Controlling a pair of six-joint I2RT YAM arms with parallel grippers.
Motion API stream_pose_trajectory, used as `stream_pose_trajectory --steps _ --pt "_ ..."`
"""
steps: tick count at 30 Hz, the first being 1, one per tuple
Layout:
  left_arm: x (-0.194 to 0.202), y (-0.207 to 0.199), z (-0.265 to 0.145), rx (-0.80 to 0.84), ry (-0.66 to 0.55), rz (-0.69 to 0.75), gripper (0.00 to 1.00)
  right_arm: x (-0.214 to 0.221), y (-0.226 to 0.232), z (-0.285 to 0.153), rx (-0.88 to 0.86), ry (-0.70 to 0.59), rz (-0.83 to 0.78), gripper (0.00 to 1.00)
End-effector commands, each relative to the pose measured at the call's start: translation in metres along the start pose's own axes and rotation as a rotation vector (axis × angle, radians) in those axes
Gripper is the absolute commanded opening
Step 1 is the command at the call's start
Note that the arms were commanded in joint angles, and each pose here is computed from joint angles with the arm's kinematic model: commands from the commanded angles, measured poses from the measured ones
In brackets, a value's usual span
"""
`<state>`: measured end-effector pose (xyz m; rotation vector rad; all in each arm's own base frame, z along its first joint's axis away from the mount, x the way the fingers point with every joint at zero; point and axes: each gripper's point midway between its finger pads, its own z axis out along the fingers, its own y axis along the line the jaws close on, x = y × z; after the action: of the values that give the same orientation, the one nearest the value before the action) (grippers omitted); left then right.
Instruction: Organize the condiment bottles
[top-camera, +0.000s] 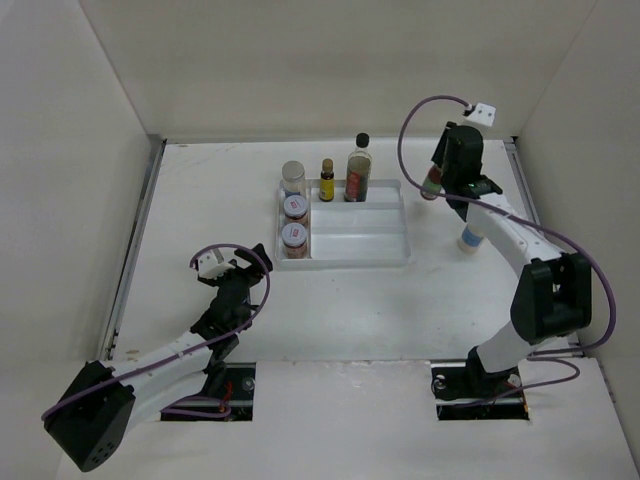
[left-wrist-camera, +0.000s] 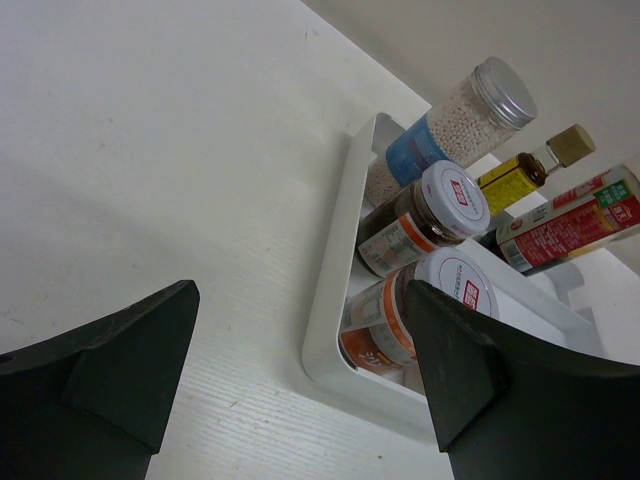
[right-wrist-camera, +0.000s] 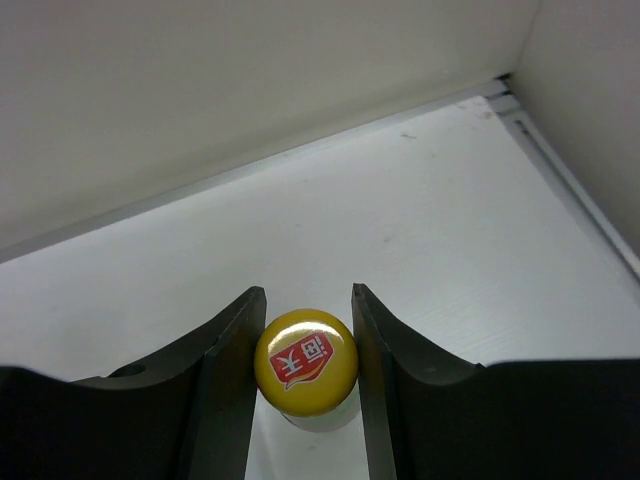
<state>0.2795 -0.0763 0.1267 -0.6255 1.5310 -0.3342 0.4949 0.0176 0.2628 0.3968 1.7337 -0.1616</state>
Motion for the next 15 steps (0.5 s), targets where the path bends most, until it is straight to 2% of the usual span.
stream_pose_trajectory --steps 1,10,15 --pt "-0.008 -0.007 0.002 0.020 -0.025 -0.046 0.85 -0.090 0.054 -0.024 -0.142 -0.230 0.159 0.25" --pt "-0.007 -0.009 0.001 0.027 -0.021 -0.047 0.85 -0.099 0.115 -0.025 -0.253 -0.234 0.178 0.26" --pt "-0.008 -0.008 0.001 0.024 -0.024 -0.048 0.85 -0.084 0.136 -0.019 -0.274 -0.207 0.163 0.27"
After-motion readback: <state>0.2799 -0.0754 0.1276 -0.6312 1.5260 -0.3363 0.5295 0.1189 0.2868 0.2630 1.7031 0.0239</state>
